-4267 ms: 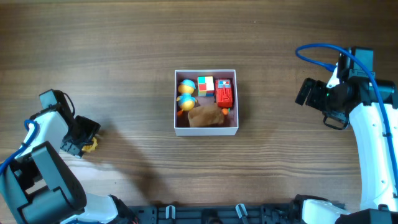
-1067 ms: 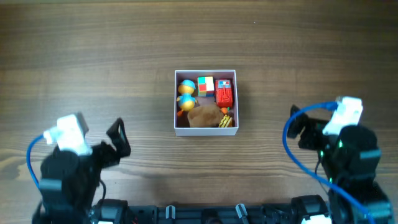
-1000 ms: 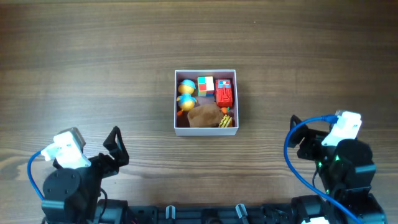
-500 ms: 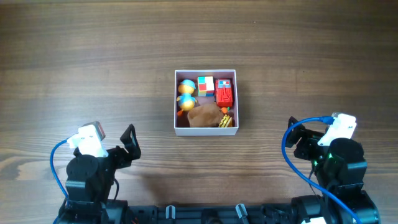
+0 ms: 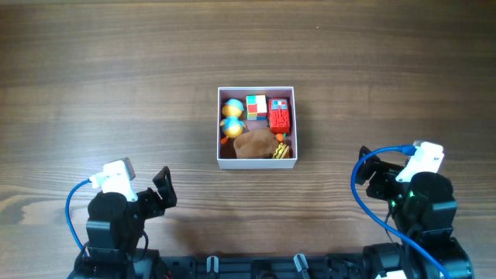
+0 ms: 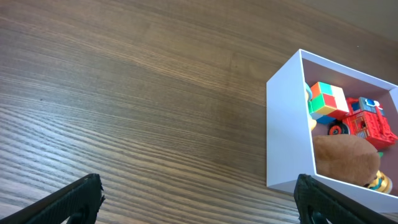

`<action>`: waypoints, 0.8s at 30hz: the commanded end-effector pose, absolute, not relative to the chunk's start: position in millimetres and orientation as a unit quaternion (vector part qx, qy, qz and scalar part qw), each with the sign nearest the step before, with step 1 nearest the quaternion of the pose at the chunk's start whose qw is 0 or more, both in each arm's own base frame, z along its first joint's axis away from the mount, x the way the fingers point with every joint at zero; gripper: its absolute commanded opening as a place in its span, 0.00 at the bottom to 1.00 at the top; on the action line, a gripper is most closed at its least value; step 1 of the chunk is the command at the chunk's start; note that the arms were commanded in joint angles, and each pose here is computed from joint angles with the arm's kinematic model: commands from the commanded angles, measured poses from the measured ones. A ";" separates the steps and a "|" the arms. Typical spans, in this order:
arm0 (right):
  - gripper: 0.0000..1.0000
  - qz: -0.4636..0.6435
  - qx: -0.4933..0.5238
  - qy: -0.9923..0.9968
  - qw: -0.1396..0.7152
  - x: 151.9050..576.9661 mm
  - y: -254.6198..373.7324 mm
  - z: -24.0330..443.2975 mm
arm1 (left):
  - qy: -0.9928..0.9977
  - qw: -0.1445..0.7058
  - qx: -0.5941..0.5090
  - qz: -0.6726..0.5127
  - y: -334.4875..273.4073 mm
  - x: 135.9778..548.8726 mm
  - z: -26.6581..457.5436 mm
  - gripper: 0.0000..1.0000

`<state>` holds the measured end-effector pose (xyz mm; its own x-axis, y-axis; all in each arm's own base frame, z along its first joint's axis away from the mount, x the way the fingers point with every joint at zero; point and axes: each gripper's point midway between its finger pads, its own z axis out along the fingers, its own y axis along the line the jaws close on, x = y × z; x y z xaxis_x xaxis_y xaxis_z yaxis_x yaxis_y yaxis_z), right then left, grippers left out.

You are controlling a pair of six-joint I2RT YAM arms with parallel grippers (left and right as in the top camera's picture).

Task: Pack container

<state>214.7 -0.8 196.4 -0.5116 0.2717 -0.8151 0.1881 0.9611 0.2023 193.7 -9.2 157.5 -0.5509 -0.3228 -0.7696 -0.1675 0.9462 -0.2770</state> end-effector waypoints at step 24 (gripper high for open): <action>1.00 0.067 -0.028 0.705 0.706 244.9 30.1 175.9 | 0.879 0.451 -0.137 -0.077 -6.9 193.7 155.5 1.00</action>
<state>246.0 26.6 171.8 -0.0226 0.0776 -0.9967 -0.1090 0.9909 0.0796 193.4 -9.1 156.2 -0.5560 -0.3223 -0.7661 -0.1696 0.9463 -0.2750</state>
